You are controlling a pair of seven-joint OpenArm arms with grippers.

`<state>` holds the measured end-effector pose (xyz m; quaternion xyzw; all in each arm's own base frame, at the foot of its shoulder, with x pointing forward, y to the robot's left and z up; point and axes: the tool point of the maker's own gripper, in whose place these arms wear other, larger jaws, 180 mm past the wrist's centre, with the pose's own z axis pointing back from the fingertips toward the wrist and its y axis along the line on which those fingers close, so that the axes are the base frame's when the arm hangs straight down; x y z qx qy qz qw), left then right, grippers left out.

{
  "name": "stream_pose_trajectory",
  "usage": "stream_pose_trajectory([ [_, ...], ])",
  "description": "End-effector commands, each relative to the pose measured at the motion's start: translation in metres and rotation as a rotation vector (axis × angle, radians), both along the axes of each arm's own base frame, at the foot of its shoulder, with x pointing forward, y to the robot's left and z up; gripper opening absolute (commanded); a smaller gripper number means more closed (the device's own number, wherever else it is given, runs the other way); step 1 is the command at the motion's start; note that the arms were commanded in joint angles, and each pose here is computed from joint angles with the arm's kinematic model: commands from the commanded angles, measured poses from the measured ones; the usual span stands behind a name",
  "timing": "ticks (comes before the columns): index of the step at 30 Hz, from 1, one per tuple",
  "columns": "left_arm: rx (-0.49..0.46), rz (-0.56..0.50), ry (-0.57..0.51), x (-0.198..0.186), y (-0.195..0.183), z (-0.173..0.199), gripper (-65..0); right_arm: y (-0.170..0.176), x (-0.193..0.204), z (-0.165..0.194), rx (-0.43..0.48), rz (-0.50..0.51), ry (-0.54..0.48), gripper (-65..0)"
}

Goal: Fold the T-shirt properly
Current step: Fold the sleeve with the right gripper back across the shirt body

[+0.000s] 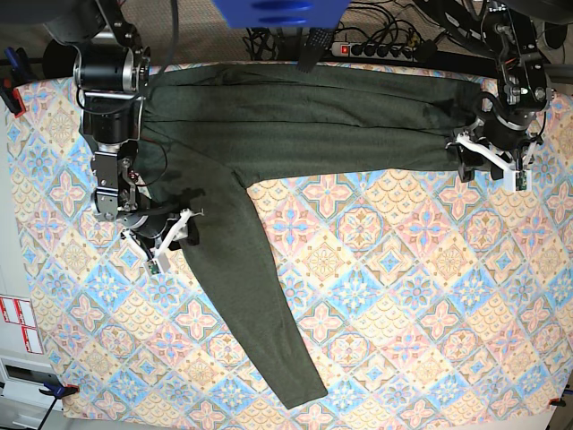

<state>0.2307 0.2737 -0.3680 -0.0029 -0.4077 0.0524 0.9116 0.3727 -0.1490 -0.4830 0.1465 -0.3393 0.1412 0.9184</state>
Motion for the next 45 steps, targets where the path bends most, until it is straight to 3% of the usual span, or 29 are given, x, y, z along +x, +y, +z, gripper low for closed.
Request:
stream_pose_trajectory([
  [1,0.014,-0.009,-0.044,0.007,0.002,0.012,-26.6,0.010,-0.012,-0.009,-0.023,0.055,0.061,-41.4],
  [4,0.014,-0.009,-0.044,0.007,0.002,0.012,-26.6,0.018,-0.007,-0.002,-0.020,0.068,0.036,-43.9],
  [9,0.014,-0.009,-0.044,0.007,0.002,0.012,-26.6,0.016,-0.009,-0.003,-0.018,0.061,0.038,-64.9],
  [12,0.014,-0.009,-0.048,0.008,0.002,0.013,-26.6,0.016,-0.003,0.004,-0.020,0.061,0.013,-64.8],
  [18,0.013,-0.008,-0.047,0.009,0.002,0.013,-26.6,0.021,-0.007,0.040,-0.060,0.095,-0.129,-65.0],
  [28,0.013,-0.007,-0.047,0.008,0.003,0.012,-26.6,0.026,-0.060,0.075,-0.185,0.172,-0.171,-65.0],
  [39,0.012,-0.008,-0.047,0.009,0.002,0.012,-26.6,0.039,-0.130,0.095,-0.222,0.231,-0.171,-65.0],
  [45,0.012,-0.008,-0.047,0.009,0.002,0.012,-26.6,0.071,-0.173,0.079,-0.173,0.325,-0.100,-65.0],
])
